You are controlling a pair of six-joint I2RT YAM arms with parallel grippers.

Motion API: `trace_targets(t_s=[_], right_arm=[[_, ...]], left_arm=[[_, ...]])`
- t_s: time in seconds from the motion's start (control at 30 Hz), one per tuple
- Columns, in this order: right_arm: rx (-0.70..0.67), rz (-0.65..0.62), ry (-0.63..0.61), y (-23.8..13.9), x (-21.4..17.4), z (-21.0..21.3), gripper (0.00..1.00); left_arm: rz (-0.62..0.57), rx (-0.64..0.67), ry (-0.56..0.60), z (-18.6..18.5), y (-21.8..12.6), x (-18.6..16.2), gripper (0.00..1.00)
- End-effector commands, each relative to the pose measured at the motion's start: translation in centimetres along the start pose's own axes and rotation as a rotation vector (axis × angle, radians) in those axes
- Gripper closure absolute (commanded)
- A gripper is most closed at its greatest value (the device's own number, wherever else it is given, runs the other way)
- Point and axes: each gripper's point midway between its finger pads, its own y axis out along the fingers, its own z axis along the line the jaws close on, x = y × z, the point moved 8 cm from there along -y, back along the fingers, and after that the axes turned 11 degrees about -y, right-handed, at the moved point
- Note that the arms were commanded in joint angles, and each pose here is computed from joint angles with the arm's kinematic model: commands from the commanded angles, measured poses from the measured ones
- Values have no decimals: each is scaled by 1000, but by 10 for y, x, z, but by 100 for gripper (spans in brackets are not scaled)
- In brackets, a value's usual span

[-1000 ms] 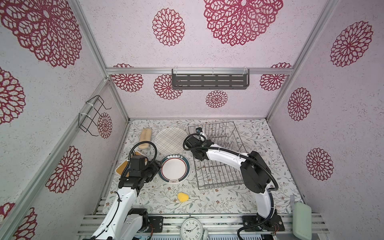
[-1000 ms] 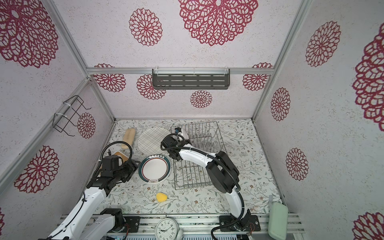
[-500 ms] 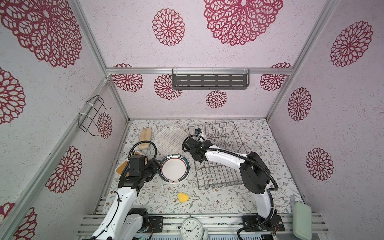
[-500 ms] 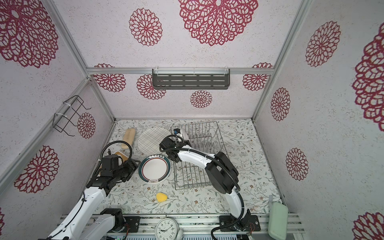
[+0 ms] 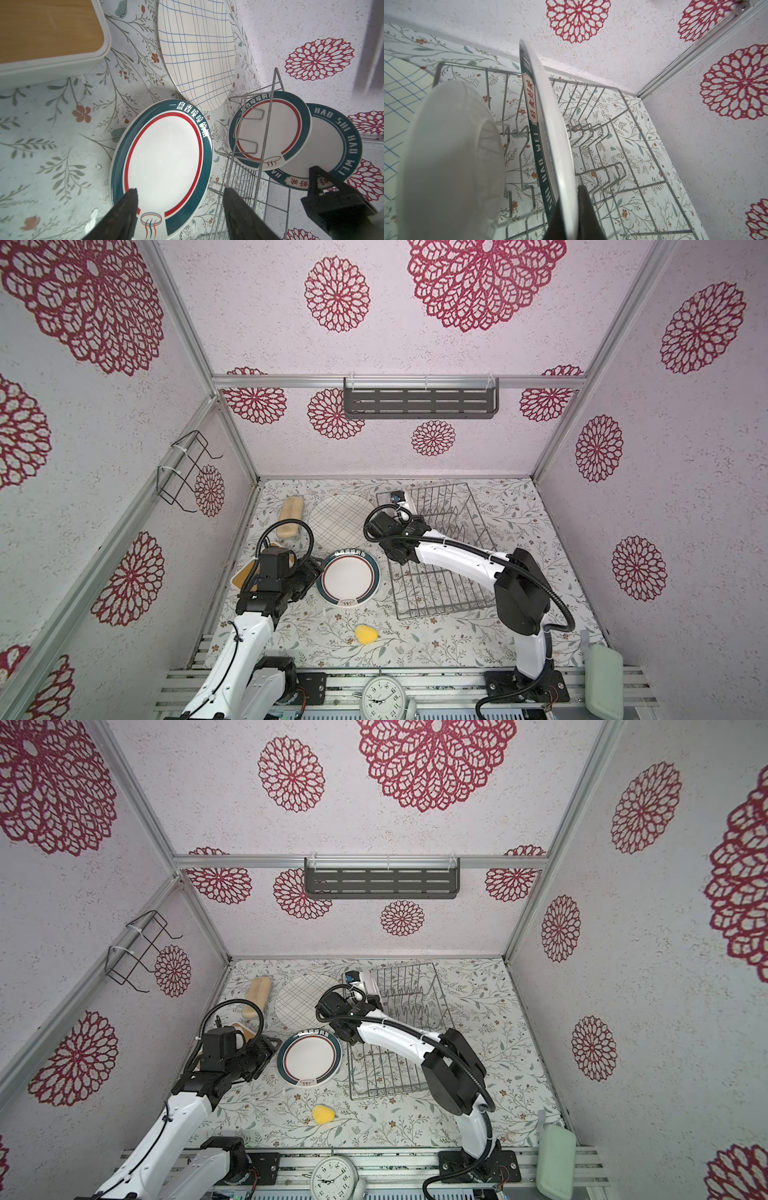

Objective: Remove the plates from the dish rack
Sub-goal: 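Close the right gripper on a green-rimmed HAO SHI HAO WEI plate's rim, then lift the plate out of the rack toward the left gripper while the left gripper reaches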

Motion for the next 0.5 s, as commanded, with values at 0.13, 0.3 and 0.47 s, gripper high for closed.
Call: trace_targets(t_s=[0.13,0.3,0.47], right_arm=[[-93,-102,95,-34,32,-46,100],[-35,-141,179,-51,31,-64,100],[87,-182,304,-69,29,-91,100]], left_arm=[[-2,-82,35,-26,-6,1,31],[25,-176,38,-50,-15,-2,31],[23,-229,71,-75,-25,-3,31]])
